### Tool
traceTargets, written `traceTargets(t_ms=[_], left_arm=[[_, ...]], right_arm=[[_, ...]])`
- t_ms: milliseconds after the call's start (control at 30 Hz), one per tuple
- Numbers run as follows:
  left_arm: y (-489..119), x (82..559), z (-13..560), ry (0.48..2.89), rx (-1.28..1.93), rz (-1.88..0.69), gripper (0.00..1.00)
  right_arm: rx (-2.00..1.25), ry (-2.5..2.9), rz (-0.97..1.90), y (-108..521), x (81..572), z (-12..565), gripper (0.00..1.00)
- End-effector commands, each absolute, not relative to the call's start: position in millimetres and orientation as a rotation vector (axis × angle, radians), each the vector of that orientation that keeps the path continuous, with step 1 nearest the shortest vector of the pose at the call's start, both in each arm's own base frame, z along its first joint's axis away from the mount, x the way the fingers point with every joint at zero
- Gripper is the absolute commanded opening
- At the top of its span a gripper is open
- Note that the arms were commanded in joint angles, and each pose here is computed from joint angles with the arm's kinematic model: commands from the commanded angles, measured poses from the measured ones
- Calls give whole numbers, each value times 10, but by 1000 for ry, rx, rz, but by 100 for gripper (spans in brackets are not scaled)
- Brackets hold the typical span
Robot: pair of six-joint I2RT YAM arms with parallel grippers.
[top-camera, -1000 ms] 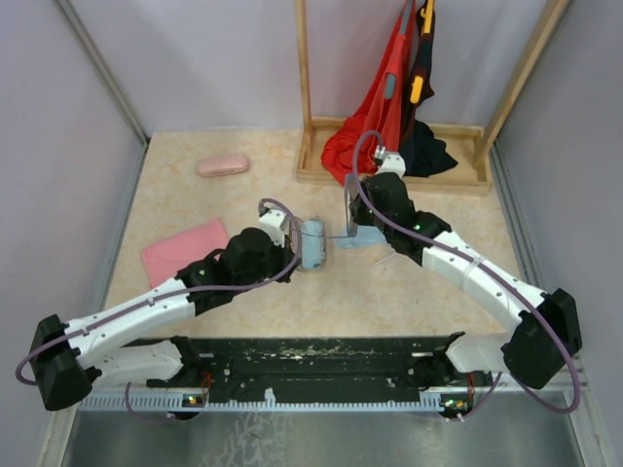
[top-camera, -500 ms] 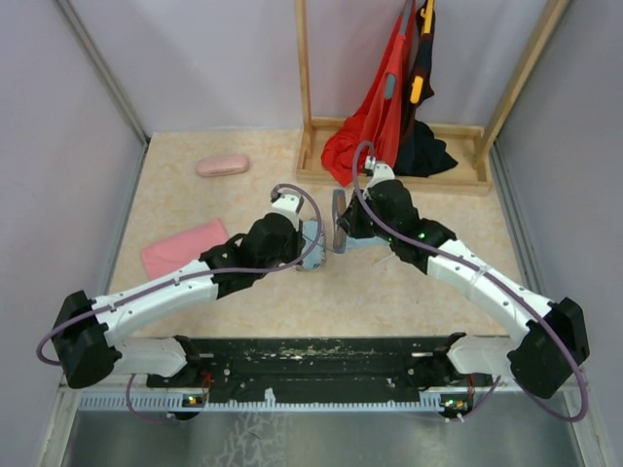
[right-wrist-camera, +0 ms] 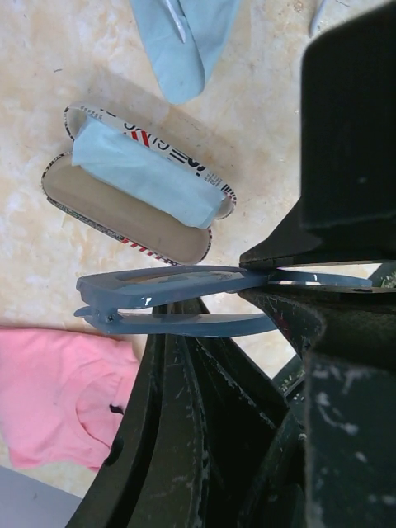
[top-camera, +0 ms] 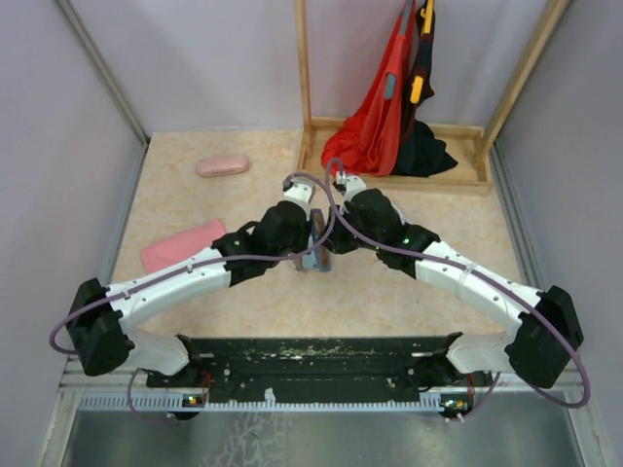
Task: Organize the sunglasses
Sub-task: Fold the sunglasses, then pick up the sunglasses case from the center of the board.
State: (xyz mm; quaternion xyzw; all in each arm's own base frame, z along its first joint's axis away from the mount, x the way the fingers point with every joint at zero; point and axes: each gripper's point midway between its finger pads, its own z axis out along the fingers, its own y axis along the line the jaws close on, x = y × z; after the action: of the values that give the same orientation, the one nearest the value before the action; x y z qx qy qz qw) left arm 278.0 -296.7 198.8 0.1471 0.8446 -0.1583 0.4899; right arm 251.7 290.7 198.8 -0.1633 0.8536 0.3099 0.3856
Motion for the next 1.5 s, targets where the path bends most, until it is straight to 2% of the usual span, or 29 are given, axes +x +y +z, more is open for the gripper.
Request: traceTargets(t_ms=[0, 167, 233, 300, 400, 533, 567, 833, 967, 1100, 1467], left_arm=[[-3052, 2844, 2111, 2035, 364, -389, 1], [-2884, 2874, 2039, 2054, 318, -323, 1], [-2731, 2900, 2003, 2064, 280, -321, 4], [-2554, 2952, 1960, 2067, 222, -343, 14], [-2317, 3021, 1886, 2056, 119, -450, 36], [-2162, 3077, 1705, 2029, 32, -599, 57], [-2146, 3095, 1649, 2030, 20, -620, 59], [-2305, 3319, 1291, 2060, 1, -809, 65], [-2327, 3436, 1165, 2086, 3, -784, 68], [-2331, 3509, 998, 2140, -5, -746, 68], [-2534, 3477, 633, 2239, 31, -844, 66]], right_arm=[[-471, 2051, 927, 3177, 2494, 2309, 0], [-331, 2108, 743, 2877, 2653, 2142, 0], [-250, 2138, 691, 2674, 2721, 2044, 0], [-179, 2148, 685, 2492, 2777, 1987, 0], [-121, 2157, 666, 2303, 2810, 1933, 0], [-111, 2178, 628, 2192, 2800, 1895, 0], [-108, 2173, 621, 2174, 2800, 1901, 0], [-124, 2182, 650, 2155, 2696, 1835, 0], [-128, 2190, 654, 2155, 2677, 1800, 0], [-140, 2193, 642, 2136, 2668, 1807, 0], [-161, 2185, 620, 2107, 2697, 1889, 0]])
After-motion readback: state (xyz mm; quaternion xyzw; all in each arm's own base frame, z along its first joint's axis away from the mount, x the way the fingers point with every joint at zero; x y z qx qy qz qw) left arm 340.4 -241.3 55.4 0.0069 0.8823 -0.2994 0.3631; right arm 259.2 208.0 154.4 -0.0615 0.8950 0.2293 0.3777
